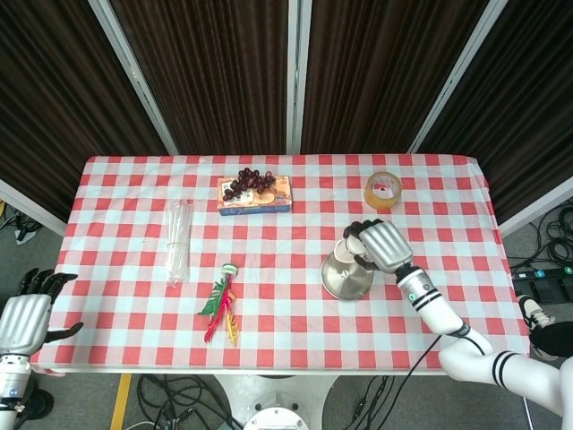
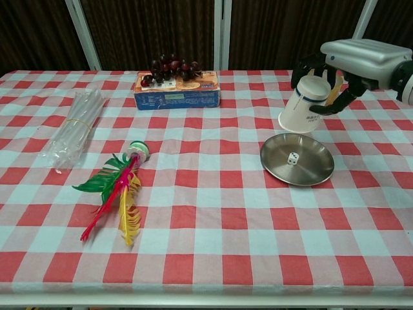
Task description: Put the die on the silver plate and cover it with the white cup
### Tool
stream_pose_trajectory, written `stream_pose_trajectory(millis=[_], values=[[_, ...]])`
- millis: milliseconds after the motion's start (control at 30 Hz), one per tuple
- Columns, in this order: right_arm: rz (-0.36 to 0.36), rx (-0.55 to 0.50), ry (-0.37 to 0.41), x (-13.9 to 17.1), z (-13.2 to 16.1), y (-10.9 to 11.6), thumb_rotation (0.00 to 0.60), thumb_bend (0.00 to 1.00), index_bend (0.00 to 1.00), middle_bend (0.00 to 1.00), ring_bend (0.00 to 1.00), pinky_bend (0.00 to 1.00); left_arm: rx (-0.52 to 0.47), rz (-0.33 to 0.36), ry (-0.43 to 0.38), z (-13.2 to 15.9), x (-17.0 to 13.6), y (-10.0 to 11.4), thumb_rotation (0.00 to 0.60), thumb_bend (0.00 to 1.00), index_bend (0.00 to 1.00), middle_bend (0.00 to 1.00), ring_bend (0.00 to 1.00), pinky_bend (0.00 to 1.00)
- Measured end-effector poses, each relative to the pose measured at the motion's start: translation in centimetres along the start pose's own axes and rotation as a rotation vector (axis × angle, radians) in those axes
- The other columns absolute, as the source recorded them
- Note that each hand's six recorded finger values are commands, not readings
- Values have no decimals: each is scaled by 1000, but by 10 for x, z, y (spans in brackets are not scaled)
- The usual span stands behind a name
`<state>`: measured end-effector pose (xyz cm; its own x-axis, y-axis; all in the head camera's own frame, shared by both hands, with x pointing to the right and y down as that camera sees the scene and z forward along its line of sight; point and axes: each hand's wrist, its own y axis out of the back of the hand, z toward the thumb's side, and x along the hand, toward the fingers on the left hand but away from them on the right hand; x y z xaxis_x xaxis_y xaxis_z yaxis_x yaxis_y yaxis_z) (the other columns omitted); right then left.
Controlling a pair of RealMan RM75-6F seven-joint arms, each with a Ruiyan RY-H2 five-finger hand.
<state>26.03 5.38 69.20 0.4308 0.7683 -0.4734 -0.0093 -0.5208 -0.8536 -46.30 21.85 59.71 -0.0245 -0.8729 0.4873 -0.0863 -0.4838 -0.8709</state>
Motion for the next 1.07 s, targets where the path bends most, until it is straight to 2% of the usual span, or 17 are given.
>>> stream_pose_trajectory(millis=[200, 300, 433, 533, 633, 767, 867, 1067], values=[[35, 8, -114, -20, -34, -5, 600, 301, 445, 393, 265, 365, -2, -3, 7, -1, -3, 0, 600, 29, 223, 223, 120, 78], [81, 8, -154, -28, -45, -17, 600, 301, 289, 310, 181, 297, -2, -1, 11, -2, -4, 0, 600, 29, 223, 223, 120, 78], [147, 5, -168, -30, -46, -31, 600, 301, 62, 186, 61, 198, -1, 2, 9, -2, -4, 2, 600, 29, 223, 223, 120, 78], [141, 7, -164, -27, -44, -29, 600, 301, 3, 133, 19, 161, 1, 9, 4, -1, -2, 3, 600, 29, 223, 223, 120, 78], [107, 4, -163, -18, -45, -17, 600, 302, 0, 132, 23, 157, 4, 17, -4, 0, 0, 4, 600, 29, 223, 223, 120, 78], [26, -4, -170, 6, -49, 3, 600, 301, 19, 213, 111, 210, 9, 45, -17, 1, 2, 7, 600, 28, 223, 223, 121, 78], [-53, -6, -189, 40, -56, 18, 600, 302, 49, 229, 119, 222, 24, 73, -30, 3, 5, 8, 600, 28, 223, 223, 121, 78], [-167, -19, -273, 134, -71, 32, 600, 301, 55, 206, 95, 221, 41, 98, -44, 10, 10, 8, 600, 29, 223, 223, 120, 78]])
